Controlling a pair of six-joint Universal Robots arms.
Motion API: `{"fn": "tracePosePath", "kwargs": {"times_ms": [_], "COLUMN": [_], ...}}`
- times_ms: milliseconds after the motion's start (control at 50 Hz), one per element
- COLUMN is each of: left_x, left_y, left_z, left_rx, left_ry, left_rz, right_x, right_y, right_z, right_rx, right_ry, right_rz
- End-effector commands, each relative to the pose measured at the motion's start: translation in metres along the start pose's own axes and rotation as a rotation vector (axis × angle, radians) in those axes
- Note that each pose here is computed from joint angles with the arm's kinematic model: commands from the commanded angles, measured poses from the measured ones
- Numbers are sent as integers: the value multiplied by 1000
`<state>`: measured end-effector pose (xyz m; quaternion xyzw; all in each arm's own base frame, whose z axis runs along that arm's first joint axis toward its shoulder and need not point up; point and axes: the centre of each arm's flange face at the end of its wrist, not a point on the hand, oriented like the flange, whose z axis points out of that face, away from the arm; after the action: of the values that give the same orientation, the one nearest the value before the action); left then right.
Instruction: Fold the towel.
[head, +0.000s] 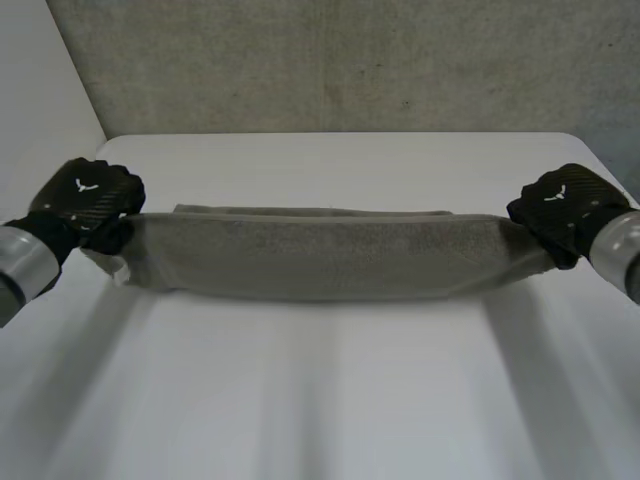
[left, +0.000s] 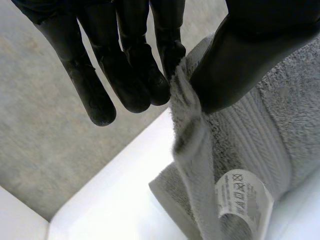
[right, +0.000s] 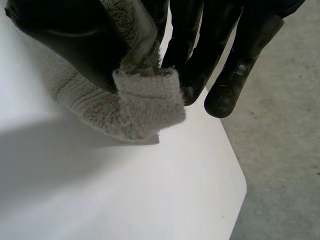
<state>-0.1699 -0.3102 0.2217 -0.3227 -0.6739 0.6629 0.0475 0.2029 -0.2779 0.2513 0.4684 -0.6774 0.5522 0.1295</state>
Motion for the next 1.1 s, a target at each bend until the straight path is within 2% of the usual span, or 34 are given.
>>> {"fn": "tracePosePath", "kwargs": {"times_ms": [20,180,360,420,460,480,500,520,560,580,620,660,700,760,780,800,820,840,860,880,920,940,960,980,1000,1020,1100], "left_x": [-1,-10,-17,-29,-37,-37,-41,-41,-61,-61,-82,-88,-90,-89,-86,-81,-81,-79,-78,-78,-69,-69,-61,-49,-49,-38,-23], "left_y": [26,44,32,10,-29,-29,-47,-47,-98,-98,-145,-159,-167,-162,-151,-135,-135,-115,-93,-93,-42,-42,-21,-1,-1,18,51], "left_z": [56,103,127,137,145,145,146,146,142,142,124,116,111,105,104,103,103,103,101,101,96,96,92,87,87,80,65], "left_rx": [-15,-4,46,122,230,231,277,277,411,411,555,609,643,628,591,538,537,477,416,415,276,275,216,157,156,100,1], "left_ry": [49,18,-36,-72,-116,-116,-146,-146,-250,-251,-325,-336,-330,-313,-308,-302,-302,-299,-292,-292,-241,-241,-197,-149,-148,-103,-52], "left_rz": [-10,5,39,75,100,100,91,91,31,30,-56,-91,-127,-181,-196,-213,-213,-228,-242,-242,-280,-280,-300,-320,-320,-335,-340], "right_x": [-7,-6,1,12,51,51,74,74,109,109,135,141,144,133,119,119,104,86,85,67,35,35,18,18,7,0,-17], "right_y": [1,-1,-17,-28,-62,-62,-82,-82,-114,-115,-140,-146,-148,-139,-127,-127,-115,-100,-100,-84,-48,-48,-31,-31,-15,2,27], "right_z": [44,102,122,127,129,129,123,123,104,103,77,69,65,70,77,77,82,89,89,96,103,103,103,103,103,104,104], "right_rx": [7,33,120,176,340,340,425,426,570,571,710,756,779,720,635,634,540,439,438,341,139,138,50,49,-10,-59,-120], "right_ry": [-11,115,182,238,408,409,500,501,622,623,685,686,673,597,523,522,442,348,347,256,108,107,31,30,-21,-47,-89], "right_rz": [-4,-27,-13,5,22,22,28,28,61,61,141,182,225,255,257,257,251,238,238,216,177,177,163,162,160,161,179]}}
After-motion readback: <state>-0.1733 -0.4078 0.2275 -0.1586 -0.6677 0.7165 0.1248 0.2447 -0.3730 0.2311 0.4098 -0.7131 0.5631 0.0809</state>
